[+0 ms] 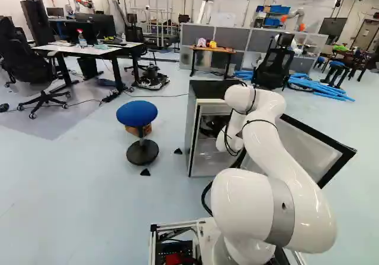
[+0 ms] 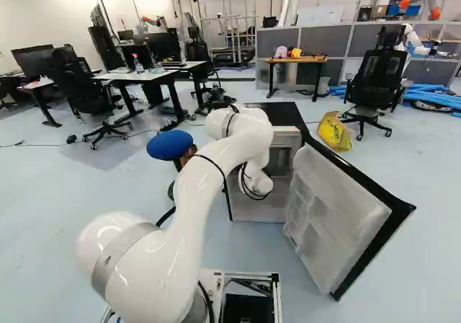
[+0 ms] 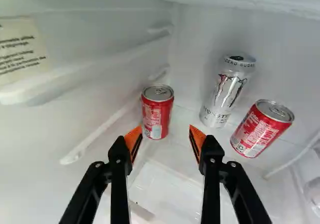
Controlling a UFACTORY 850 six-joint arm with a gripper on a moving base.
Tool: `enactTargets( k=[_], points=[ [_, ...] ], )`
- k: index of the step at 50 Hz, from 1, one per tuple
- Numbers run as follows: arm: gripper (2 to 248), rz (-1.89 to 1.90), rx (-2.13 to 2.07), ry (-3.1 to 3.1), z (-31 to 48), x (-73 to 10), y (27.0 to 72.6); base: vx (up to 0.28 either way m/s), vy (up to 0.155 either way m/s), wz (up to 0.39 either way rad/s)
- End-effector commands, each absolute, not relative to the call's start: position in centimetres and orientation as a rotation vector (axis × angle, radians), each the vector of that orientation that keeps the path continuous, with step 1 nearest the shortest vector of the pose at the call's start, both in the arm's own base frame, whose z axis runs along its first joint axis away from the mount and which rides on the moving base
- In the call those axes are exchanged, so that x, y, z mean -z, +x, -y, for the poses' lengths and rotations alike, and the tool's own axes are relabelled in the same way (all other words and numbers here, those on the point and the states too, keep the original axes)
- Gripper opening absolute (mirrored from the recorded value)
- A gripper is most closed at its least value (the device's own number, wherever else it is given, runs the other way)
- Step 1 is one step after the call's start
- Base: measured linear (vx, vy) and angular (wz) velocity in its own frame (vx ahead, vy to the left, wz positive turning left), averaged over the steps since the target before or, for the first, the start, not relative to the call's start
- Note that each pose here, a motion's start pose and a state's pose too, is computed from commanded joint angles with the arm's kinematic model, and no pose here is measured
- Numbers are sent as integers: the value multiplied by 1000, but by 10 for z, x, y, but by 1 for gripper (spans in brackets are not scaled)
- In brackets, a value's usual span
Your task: Grab a drink from the fridge
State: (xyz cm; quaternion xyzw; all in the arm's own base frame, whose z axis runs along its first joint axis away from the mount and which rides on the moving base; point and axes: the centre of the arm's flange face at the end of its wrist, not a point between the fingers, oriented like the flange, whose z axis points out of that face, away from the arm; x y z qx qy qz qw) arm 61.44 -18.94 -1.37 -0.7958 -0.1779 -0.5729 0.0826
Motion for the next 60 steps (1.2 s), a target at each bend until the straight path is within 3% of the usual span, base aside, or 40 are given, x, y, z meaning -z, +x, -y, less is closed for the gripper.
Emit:
enactTargets(
  k=[60],
  points=[
    [149, 539, 1711, -2369, 176, 28, 622, 0, 0, 0]
  ],
)
